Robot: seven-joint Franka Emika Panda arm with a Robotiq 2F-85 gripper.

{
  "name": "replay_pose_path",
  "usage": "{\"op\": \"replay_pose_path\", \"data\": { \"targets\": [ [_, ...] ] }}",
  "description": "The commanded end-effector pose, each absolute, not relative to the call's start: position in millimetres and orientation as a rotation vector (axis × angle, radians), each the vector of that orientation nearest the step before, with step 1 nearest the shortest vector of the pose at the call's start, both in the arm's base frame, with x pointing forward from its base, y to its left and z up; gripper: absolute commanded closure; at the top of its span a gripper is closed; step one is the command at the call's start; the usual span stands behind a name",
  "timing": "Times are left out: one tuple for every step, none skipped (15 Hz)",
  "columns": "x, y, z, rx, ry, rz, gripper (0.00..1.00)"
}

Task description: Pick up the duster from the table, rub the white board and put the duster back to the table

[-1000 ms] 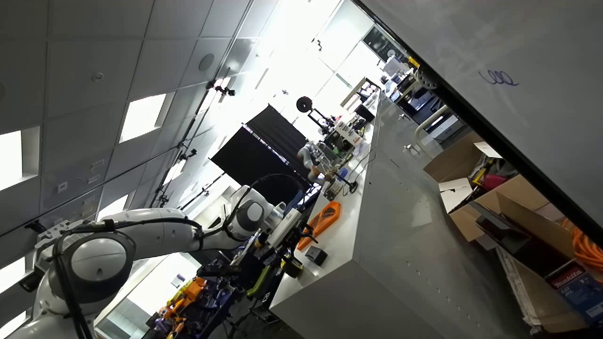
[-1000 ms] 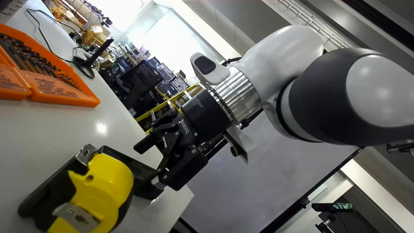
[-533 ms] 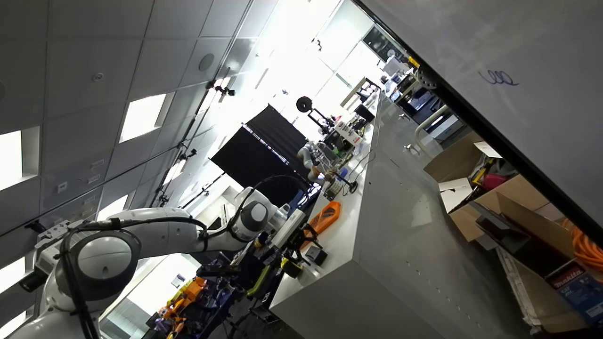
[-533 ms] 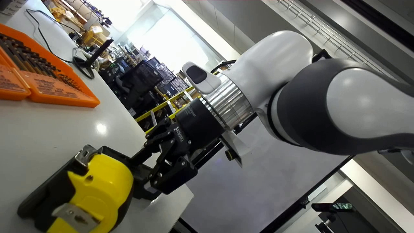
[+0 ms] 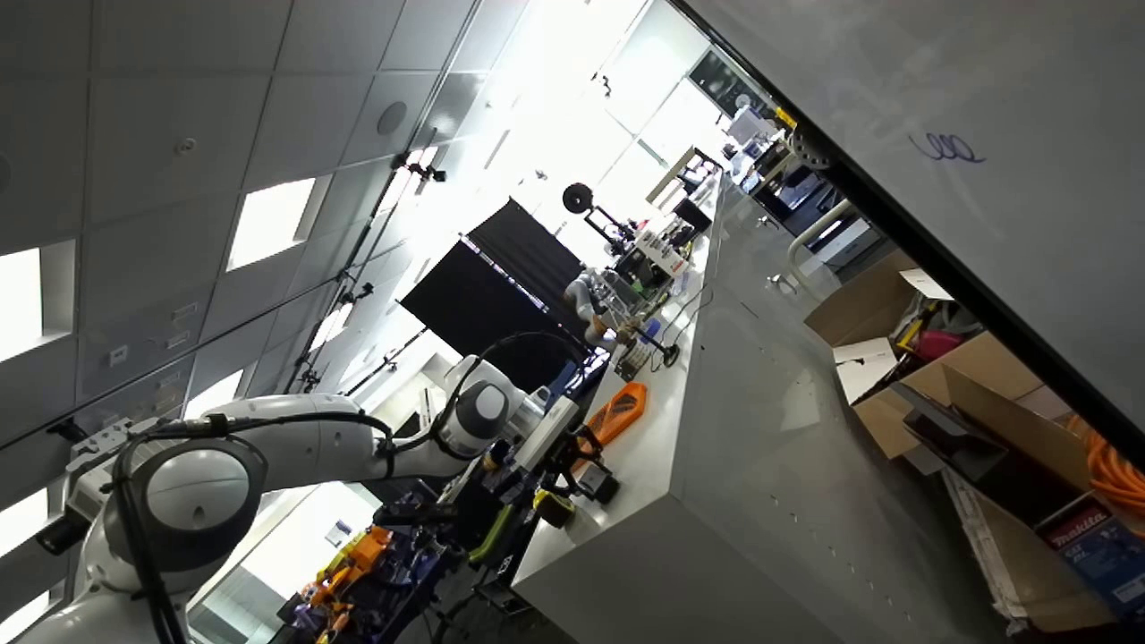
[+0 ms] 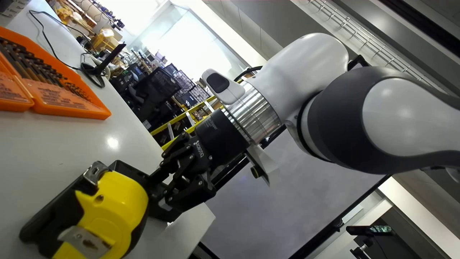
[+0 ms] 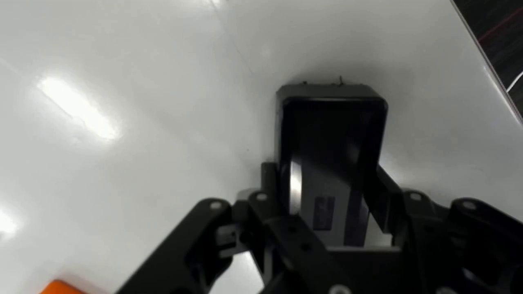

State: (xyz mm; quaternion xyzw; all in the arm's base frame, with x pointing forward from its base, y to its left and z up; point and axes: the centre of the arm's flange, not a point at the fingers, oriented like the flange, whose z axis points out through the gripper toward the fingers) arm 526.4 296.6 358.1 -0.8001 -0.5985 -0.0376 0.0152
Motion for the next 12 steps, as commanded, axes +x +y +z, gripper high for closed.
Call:
{"op": "replay_pose_path", "data": {
  "targets": [
    [503,284,394,-2.619,-1.763,-0.193,0.7],
    [497,278,404,-2.665,-1.714,-0.222,0.7],
    [490,271,415,-2.702,-1.673,-0.251,0.7],
    [482,264,425,-2.741,-1.629,-0.272,0.7],
    [473,254,435,-2.78,-1.586,-0.293,0.7],
    [466,245,442,-2.816,-1.551,-0.307,0.7],
    [457,233,450,-2.854,-1.517,-0.316,0.7],
    [449,221,455,-2.888,-1.495,-0.322,0.7],
    [441,207,460,-2.918,-1.476,-0.328,0.7],
    [433,194,464,-2.948,-1.456,-0.33,0.7],
    [426,177,468,-2.98,-1.438,-0.334,0.7],
    [419,163,470,-3.012,-1.414,-0.338,0.7]
  ]
}}
